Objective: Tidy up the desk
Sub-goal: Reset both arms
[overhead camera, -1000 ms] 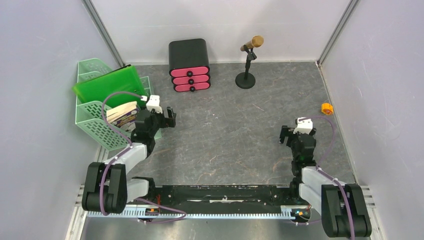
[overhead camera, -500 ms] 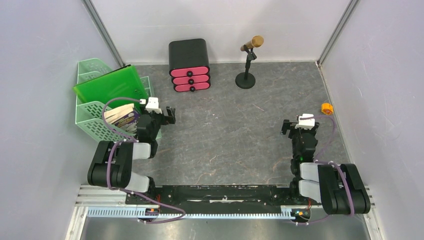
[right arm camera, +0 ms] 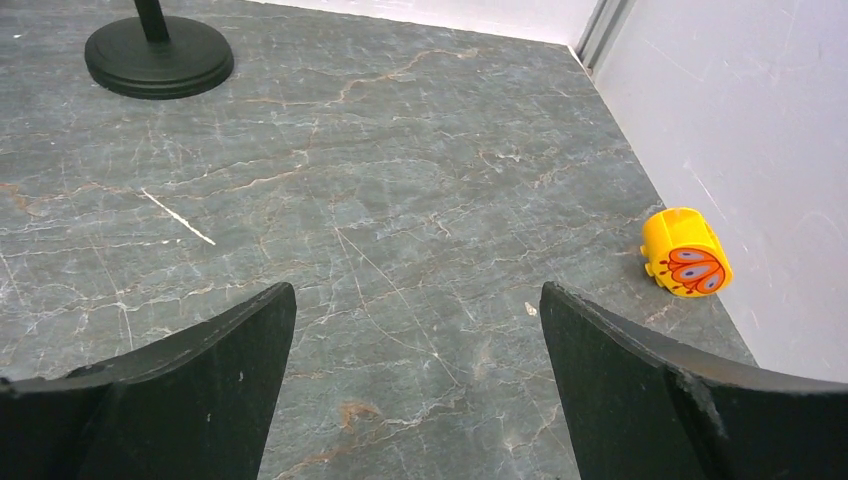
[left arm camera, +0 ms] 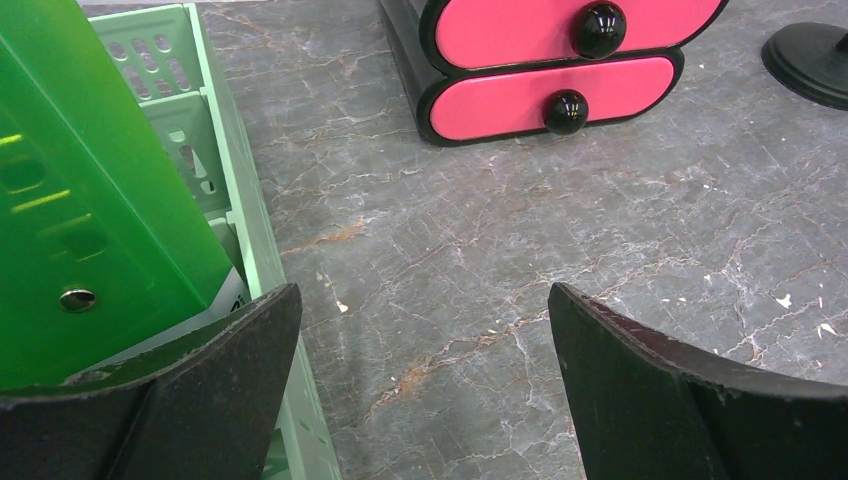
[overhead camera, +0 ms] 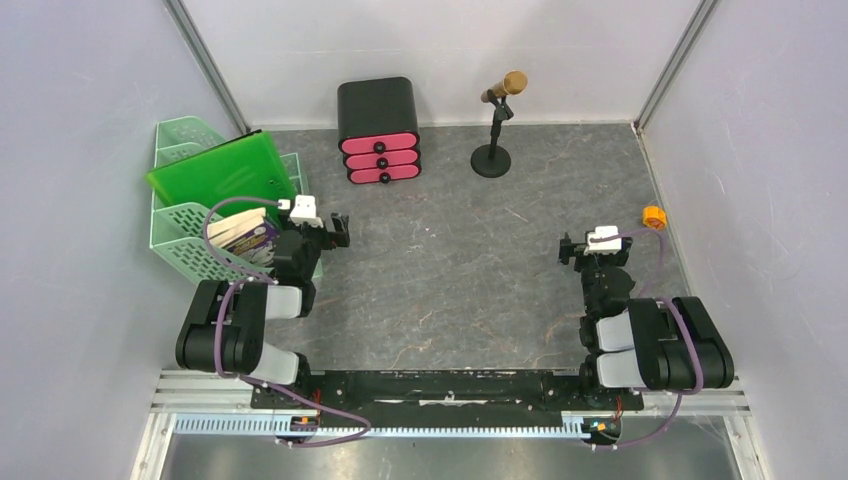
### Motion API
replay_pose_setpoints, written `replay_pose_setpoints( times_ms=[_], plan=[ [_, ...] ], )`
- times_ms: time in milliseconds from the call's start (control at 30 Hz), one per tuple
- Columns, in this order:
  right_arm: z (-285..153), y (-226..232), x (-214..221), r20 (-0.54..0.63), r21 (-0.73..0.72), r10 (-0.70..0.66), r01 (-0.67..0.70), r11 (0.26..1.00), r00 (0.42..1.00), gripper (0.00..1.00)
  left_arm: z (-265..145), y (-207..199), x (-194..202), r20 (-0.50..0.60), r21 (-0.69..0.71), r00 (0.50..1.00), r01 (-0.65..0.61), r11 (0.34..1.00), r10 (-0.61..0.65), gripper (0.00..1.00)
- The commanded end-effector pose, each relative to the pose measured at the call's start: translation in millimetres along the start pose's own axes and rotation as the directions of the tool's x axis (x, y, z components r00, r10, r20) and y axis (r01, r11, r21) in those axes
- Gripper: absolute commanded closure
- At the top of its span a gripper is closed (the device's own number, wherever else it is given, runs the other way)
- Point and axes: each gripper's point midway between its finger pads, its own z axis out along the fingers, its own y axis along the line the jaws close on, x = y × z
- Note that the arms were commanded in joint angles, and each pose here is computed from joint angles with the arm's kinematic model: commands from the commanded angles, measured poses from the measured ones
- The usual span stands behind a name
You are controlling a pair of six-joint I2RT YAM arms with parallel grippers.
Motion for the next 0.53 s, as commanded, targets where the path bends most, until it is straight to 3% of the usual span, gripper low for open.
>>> replay_pose_setpoints(
  times_ms=[0,500],
  plan=[
    [-26.6,7.1,22.2,-0.048,-0.046,-0.039,0.036,0.998,0.998,0.02,-4.7,28.3,19.8,-0.068,-0.127,0.998,-0.004,0.992,-0.005,0.00],
    [-26.6,7.1,22.2,-0.048,-0.046,-0.039,0.036,0.998,0.998,0.02,-3.6,27.5,20.1,-0.071,-0.121,0.997,-0.008,0.993,0.000,0.00]
  ],
)
